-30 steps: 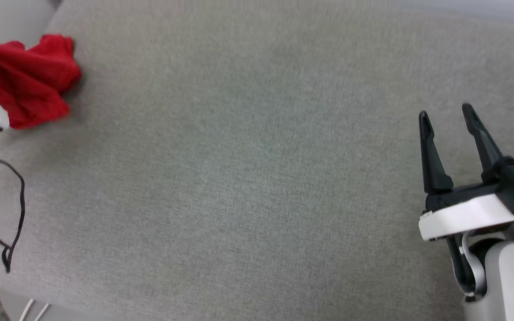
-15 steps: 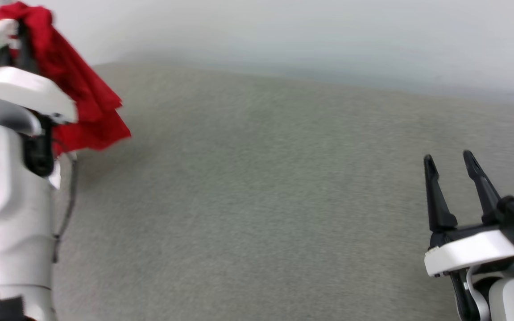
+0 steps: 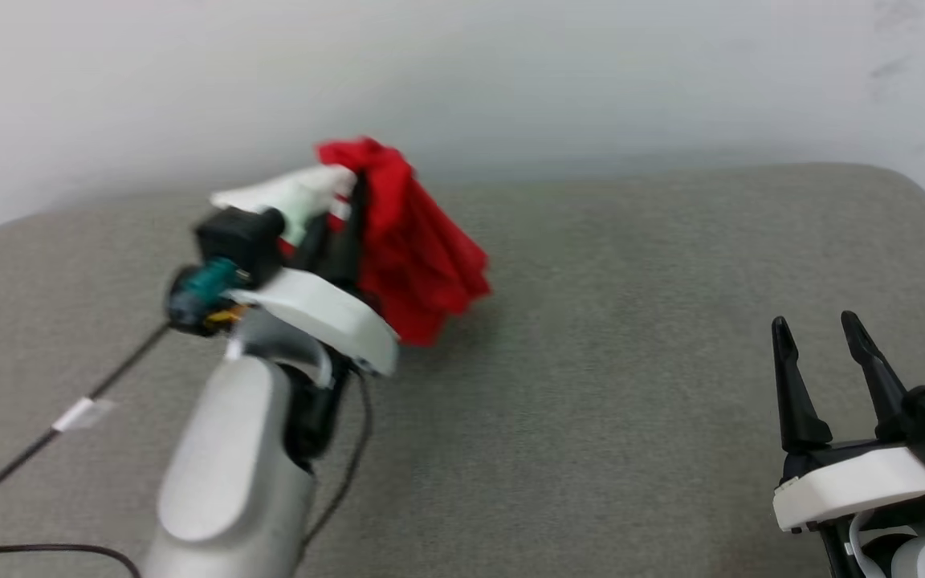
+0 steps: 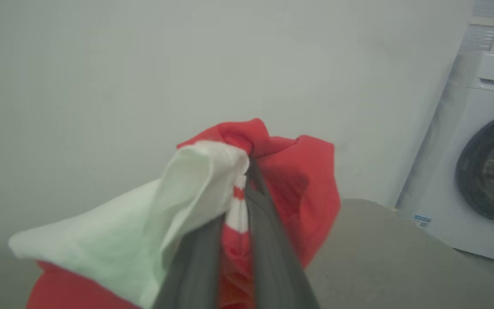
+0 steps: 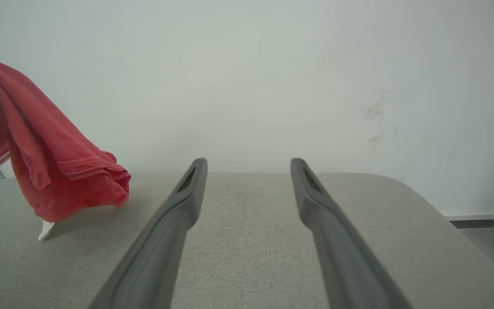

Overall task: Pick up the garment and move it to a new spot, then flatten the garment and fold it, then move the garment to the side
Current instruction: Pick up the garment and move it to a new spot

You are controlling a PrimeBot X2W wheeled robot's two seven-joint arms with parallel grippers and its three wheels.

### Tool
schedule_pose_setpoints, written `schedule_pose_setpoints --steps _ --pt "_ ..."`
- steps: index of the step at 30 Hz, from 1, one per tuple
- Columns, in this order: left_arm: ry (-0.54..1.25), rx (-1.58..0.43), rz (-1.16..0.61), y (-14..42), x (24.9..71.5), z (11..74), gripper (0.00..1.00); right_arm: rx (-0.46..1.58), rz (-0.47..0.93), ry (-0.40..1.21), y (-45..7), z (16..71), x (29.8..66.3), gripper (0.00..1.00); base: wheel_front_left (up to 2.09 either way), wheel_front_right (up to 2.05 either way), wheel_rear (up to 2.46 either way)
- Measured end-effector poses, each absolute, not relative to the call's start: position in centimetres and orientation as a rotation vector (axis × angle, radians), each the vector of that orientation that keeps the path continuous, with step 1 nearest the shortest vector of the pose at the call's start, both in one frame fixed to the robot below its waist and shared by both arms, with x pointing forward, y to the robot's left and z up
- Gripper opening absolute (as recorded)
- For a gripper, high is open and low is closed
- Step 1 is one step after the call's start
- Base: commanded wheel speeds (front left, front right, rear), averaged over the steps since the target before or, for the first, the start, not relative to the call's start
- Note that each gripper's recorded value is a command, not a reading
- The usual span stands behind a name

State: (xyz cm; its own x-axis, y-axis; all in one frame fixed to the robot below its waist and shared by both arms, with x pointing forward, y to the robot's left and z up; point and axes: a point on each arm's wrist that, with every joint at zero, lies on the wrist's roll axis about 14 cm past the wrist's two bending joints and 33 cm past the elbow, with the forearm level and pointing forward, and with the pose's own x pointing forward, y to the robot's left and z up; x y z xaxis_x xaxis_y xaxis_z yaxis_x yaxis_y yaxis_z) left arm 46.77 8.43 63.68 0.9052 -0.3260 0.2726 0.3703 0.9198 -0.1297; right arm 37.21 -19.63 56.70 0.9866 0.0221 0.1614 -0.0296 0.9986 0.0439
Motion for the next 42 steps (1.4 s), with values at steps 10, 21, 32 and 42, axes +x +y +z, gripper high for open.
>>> schedule_pose_setpoints --steps 10,21,32,42 --pt "0.155 -0.219 -0.756 -5.4 40.8 51.1 0.0 0.072 -0.071 -0.112 -22.8 54.6 36.6 1.0 0.0 0.0 0.0" --pt "0.425 -0.172 -0.906 -8.7 35.4 42.4 1.0 0.079 -0.082 -0.056 -23.0 51.8 38.3 1.0 0.0 0.0 0.0" --pt "0.023 -0.234 -0.763 -6.2 38.0 52.0 1.0 0.075 -0.019 -0.107 -21.1 53.9 38.2 1.0 0.0 0.0 0.0" --pt "-0.096 -0.248 -0.338 6.0 40.6 54.1 1.0 0.076 0.039 -0.118 -19.1 55.0 37.3 1.0 0.0 0.0 0.0"
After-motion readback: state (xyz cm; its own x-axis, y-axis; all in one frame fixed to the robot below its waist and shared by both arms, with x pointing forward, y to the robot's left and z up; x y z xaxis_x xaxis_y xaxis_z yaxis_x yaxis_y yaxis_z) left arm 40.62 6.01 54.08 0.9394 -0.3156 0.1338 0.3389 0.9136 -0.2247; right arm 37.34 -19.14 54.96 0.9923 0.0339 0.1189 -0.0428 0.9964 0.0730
